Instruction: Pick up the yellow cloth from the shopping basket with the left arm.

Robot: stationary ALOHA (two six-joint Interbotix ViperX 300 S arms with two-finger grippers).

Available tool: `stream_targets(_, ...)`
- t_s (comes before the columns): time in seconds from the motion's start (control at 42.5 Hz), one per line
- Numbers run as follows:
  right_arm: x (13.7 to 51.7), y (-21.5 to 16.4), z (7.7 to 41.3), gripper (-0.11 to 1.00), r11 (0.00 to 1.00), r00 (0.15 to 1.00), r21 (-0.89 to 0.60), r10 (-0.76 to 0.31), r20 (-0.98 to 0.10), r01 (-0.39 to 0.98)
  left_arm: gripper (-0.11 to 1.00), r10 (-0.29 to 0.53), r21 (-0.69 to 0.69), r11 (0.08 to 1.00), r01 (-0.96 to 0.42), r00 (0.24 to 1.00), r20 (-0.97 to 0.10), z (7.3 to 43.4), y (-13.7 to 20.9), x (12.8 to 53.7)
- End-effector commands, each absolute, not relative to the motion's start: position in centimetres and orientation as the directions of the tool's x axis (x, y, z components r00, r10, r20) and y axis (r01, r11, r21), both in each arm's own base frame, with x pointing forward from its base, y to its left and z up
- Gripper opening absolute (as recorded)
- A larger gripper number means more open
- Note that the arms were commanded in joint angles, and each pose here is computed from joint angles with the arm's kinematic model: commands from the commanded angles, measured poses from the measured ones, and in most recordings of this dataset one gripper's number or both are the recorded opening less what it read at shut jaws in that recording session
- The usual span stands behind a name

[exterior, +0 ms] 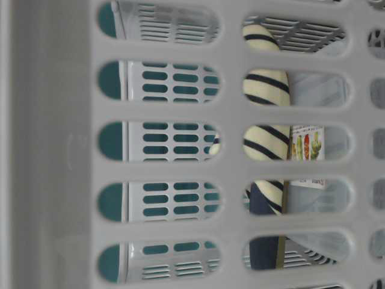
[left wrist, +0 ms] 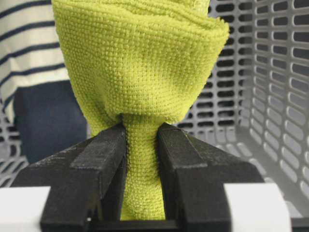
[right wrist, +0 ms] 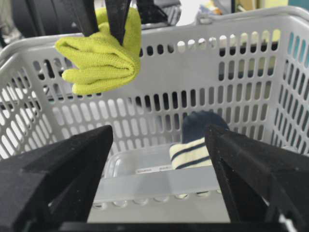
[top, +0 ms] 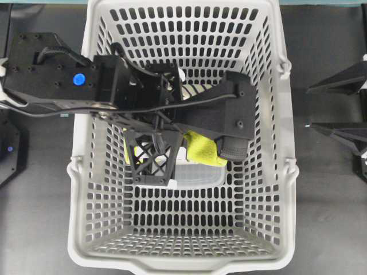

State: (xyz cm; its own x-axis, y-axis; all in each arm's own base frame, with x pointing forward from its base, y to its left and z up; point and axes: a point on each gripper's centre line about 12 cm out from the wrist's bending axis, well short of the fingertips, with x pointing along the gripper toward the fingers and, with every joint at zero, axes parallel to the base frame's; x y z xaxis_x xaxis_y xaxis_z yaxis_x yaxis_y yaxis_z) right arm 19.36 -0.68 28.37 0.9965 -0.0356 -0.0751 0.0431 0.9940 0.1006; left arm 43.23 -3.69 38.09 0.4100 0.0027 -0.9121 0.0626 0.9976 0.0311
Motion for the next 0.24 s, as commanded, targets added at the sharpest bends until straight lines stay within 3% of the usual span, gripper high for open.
stream_targets(0.0, 19.49, -0.72, 28.77, 0.74, 0.994, 0.997, 0.104, -0.038, -0.061, 0.044, 0.18, 0.001, 0.033, 0.998, 0.062, 0.448, -0.894, 39.57, -3.66, 42.60)
stream_targets(0.212, 19.49, -0.72, 28.79, 0.74, 0.994, 0.998, 0.104, -0.038, -0.060, 0.044, 0.18, 0.001, 0.033, 0.998, 0.062, 0.446, -0.895, 39.51, -3.66, 42.64)
